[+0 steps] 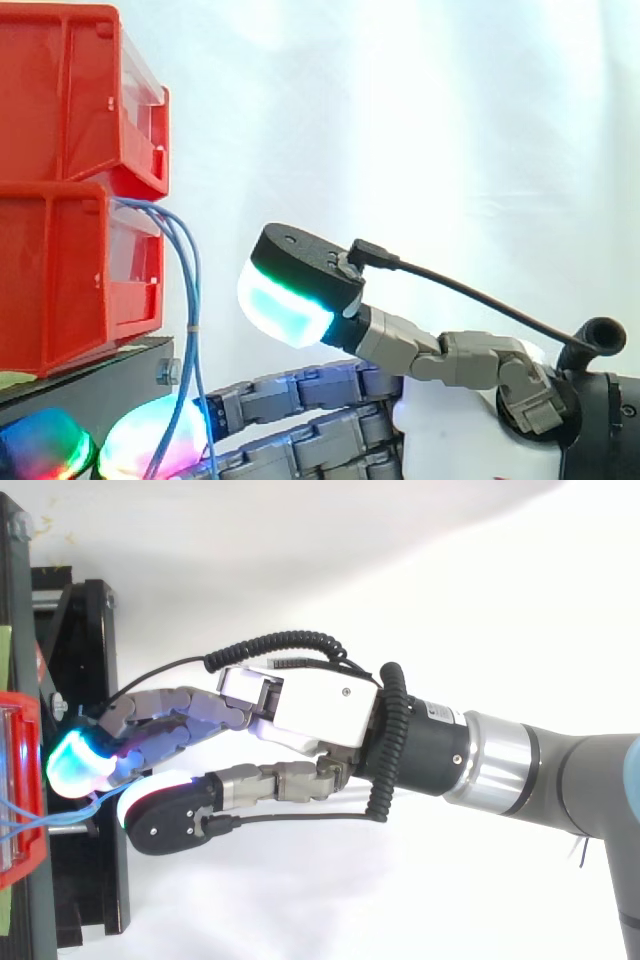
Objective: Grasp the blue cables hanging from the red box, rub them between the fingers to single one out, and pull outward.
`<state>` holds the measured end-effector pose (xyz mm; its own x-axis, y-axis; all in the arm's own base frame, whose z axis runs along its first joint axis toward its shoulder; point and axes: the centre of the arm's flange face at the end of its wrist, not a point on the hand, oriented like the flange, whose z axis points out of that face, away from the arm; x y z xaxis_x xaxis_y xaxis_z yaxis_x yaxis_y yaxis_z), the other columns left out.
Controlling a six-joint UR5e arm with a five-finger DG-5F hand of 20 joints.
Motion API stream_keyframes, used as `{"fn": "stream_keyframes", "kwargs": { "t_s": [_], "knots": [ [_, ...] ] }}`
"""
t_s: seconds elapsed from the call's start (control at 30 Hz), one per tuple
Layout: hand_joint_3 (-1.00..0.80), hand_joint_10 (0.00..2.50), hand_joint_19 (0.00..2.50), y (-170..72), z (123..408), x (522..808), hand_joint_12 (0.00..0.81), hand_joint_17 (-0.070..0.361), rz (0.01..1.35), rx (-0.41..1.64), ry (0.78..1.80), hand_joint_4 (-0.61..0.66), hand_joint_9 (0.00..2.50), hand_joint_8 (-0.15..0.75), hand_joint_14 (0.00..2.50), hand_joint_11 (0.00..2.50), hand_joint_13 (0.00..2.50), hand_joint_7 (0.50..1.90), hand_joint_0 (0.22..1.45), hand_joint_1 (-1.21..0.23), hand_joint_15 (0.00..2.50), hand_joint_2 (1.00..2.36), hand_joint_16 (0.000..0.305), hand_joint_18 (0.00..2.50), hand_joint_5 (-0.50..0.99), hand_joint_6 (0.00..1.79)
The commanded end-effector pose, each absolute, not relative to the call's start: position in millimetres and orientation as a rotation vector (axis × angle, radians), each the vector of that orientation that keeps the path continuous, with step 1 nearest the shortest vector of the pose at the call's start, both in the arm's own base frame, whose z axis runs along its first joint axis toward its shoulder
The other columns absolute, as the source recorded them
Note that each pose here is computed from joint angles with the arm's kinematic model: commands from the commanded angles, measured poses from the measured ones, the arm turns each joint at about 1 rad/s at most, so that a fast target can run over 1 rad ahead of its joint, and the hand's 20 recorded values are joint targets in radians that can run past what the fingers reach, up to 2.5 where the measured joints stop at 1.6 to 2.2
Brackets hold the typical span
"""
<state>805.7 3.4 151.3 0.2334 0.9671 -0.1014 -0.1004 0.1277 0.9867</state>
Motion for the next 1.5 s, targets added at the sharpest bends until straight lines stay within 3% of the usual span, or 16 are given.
{"fn": "stream_keyframes", "kwargs": {
  "t_s": [0.0,0.27,0.47,0.67,0.8,1.1,1.47],
  "knots": [
    [-0.5,0.0,0.22,1.0,148.0,806.4,0.382,0.114,1.01,1.136,1.009,0.24,0.41,0.374,0.0,0.0,0.46,0.71,0.5,-0.34,0.13,1.0,0.051,0.48,-0.25,0.5],
    [-0.5,0.0,0.26,-2.8,141.1,811.9,0.38,0.115,1.033,1.113,0.961,0.23,0.44,0.295,0.01,0.04,0.41,0.73,0.5,-0.35,0.18,1.0,0.051,0.42,-0.25,0.5],
    [-0.5,0.0,0.29,-3.6,130.7,813.7,0.377,0.114,1.043,1.105,0.942,0.23,0.47,0.3,0.01,0.07,0.43,0.73,0.5,-0.36,0.2,1.0,0.051,0.43,-0.25,0.5],
    [-0.5,0.0,0.29,-3.9,132.2,813.9,0.375,0.111,1.029,1.094,0.945,0.28,0.75,0.383,0.01,0.08,0.67,0.72,0.51,-0.36,0.24,1.0,0.05,0.56,-0.23,0.5],
    [-0.5,0.01,0.31,-0.3,132.0,813.8,0.376,0.109,1.029,1.093,0.949,0.28,0.92,0.377,0.01,0.28,0.81,0.73,0.52,-0.37,0.34,1.0,0.049,0.6,-0.22,0.5],
    [-0.5,0.01,0.26,3.8,132.8,813.5,0.354,0.081,1.036,1.091,0.957,0.31,1.15,0.402,0.02,0.37,1.01,0.72,0.55,-0.42,0.38,1.0,0.036,0.64,-0.21,0.5],
    [-0.49,0.02,0.29,8.9,159.3,805.2,0.367,0.078,0.979,1.098,1.029,0.25,1.09,0.358,0.02,0.53,1.04,0.73,0.56,-0.46,0.48,1.0,0.035,0.64,-0.23,0.5]
  ]
}}
